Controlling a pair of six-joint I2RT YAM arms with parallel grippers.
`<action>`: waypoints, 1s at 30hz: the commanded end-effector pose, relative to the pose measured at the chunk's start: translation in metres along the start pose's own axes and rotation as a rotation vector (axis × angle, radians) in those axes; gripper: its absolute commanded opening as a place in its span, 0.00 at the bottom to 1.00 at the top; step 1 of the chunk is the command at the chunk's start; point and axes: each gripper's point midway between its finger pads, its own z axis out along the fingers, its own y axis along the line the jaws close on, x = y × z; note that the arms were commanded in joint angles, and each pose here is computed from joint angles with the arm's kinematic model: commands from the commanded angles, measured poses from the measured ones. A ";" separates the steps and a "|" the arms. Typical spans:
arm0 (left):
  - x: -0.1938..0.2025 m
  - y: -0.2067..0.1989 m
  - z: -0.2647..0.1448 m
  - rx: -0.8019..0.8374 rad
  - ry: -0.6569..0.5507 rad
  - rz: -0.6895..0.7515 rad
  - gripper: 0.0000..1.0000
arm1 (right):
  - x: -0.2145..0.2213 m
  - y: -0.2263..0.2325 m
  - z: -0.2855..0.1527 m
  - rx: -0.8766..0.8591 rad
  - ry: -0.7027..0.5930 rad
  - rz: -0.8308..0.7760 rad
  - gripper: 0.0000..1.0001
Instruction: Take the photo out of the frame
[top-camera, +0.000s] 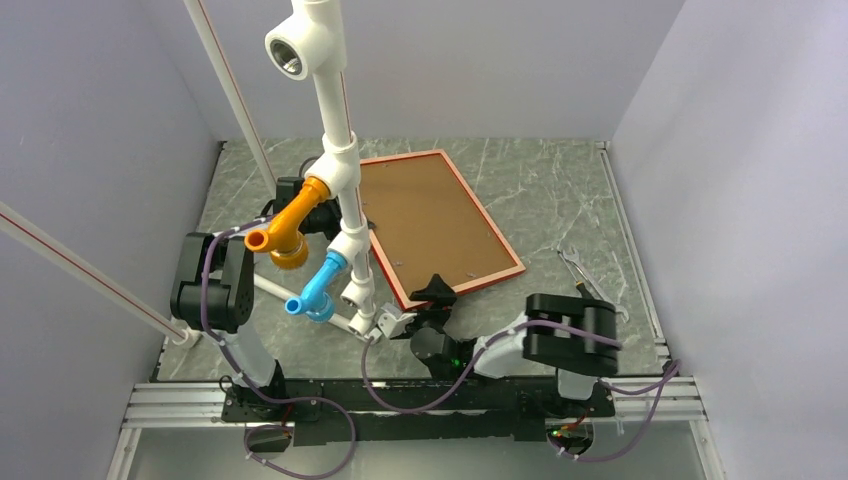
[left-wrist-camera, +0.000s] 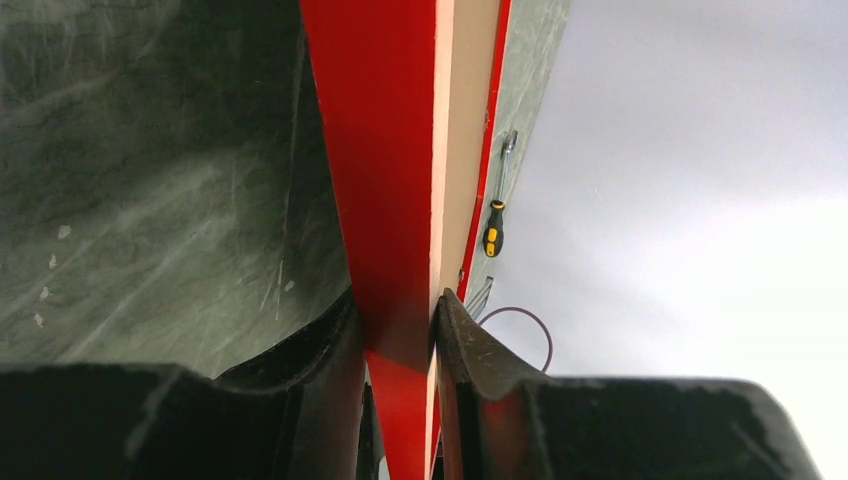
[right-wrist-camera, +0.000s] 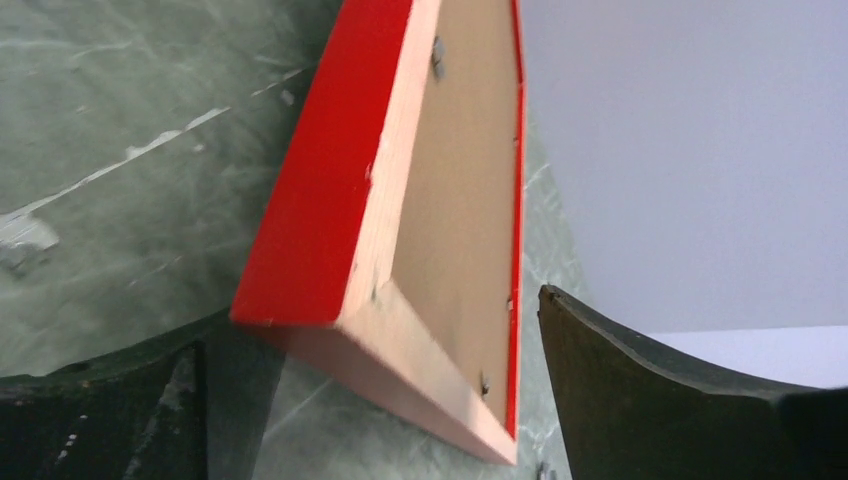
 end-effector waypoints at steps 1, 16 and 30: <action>-0.015 -0.036 -0.012 0.074 -0.046 0.115 0.00 | -0.020 -0.048 0.010 0.240 -0.076 0.085 0.88; -0.016 -0.031 -0.009 0.068 -0.046 0.107 0.00 | 0.000 -0.042 0.017 0.195 -0.095 0.141 0.31; -0.036 -0.062 -0.043 0.080 -0.179 0.289 0.62 | 0.010 -0.055 -0.009 0.100 -0.096 0.342 0.00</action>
